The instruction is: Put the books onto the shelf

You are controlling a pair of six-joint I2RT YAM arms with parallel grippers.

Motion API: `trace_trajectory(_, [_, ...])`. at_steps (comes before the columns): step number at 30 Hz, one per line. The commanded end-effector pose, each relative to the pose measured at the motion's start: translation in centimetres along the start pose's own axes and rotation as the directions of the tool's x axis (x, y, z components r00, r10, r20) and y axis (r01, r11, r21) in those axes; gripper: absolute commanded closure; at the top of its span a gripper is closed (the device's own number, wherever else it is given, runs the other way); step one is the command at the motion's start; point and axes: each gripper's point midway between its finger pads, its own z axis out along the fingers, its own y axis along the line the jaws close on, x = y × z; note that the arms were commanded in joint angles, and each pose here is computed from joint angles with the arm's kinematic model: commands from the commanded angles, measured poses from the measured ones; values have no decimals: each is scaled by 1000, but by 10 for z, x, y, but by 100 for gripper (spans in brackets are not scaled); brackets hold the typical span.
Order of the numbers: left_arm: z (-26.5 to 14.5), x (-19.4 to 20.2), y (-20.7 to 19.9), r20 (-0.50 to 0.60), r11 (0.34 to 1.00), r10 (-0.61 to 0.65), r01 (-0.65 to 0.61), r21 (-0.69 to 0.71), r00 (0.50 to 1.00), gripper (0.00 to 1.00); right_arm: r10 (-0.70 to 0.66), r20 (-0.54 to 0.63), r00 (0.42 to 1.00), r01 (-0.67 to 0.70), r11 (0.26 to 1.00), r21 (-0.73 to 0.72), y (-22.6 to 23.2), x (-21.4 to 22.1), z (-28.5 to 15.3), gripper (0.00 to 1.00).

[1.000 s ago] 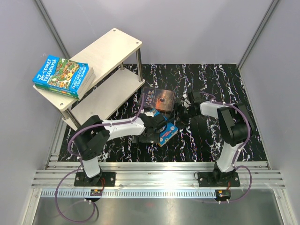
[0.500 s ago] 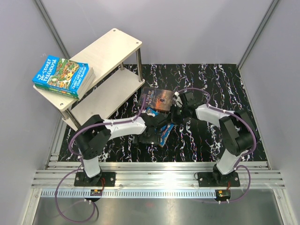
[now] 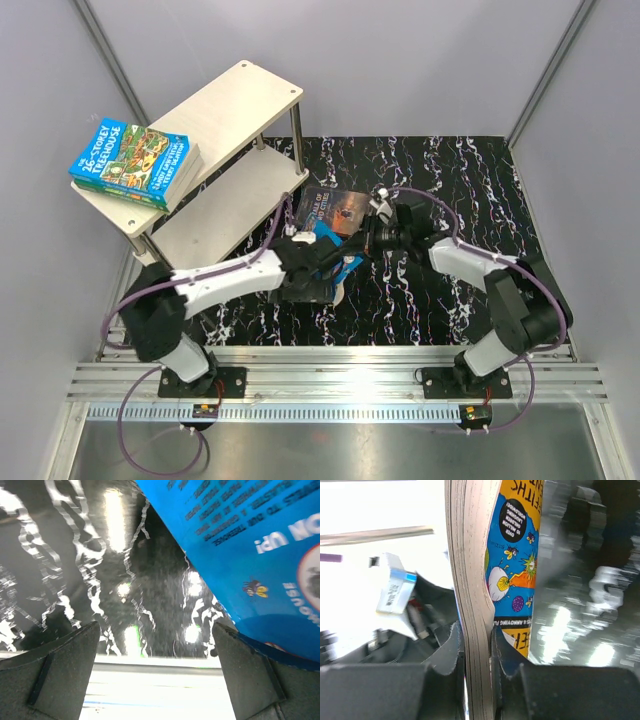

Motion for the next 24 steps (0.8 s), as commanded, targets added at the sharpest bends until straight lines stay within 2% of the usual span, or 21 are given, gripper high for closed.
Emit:
trace_trajectory(1, [-34, -37, -22, 172, 971, -181, 148, 190, 968, 1, -74, -124, 990, 24, 932, -361, 125, 25, -38, 100])
trace_trajectory(5, [-42, -25, -12, 175, 928, -269, 207, 309, 947, 1, -85, -79, 993, 48, 920, -389, 147, 23, -53, 100])
trace_trajectory(10, [-52, -25, -9, 184, 837, -409, 286, 467, 894, 1, -53, -42, 998, 34, 930, -366, 144, 21, -59, 100])
trace_trajectory(14, [-52, -23, -2, 191, 825, -436, 306, 475, 879, 1, -15, 41, 999, 29, 935, -354, 146, 13, -72, 100])
trace_trajectory(18, [-60, -30, -3, 203, 806, -464, 316, 501, 862, 1, 1, 65, 998, 22, 930, -366, 153, 8, -83, 100])
trace_trajectory(23, [-110, -55, 7, 261, 748, -541, 316, 583, 799, 1, 7, 109, 994, 26, 953, -301, 146, 6, -90, 100])
trace_trajectory(24, [-115, -56, 12, 266, 746, -549, 321, 584, 792, 1, 37, 102, 994, -9, 964, -266, 137, 7, -88, 100])
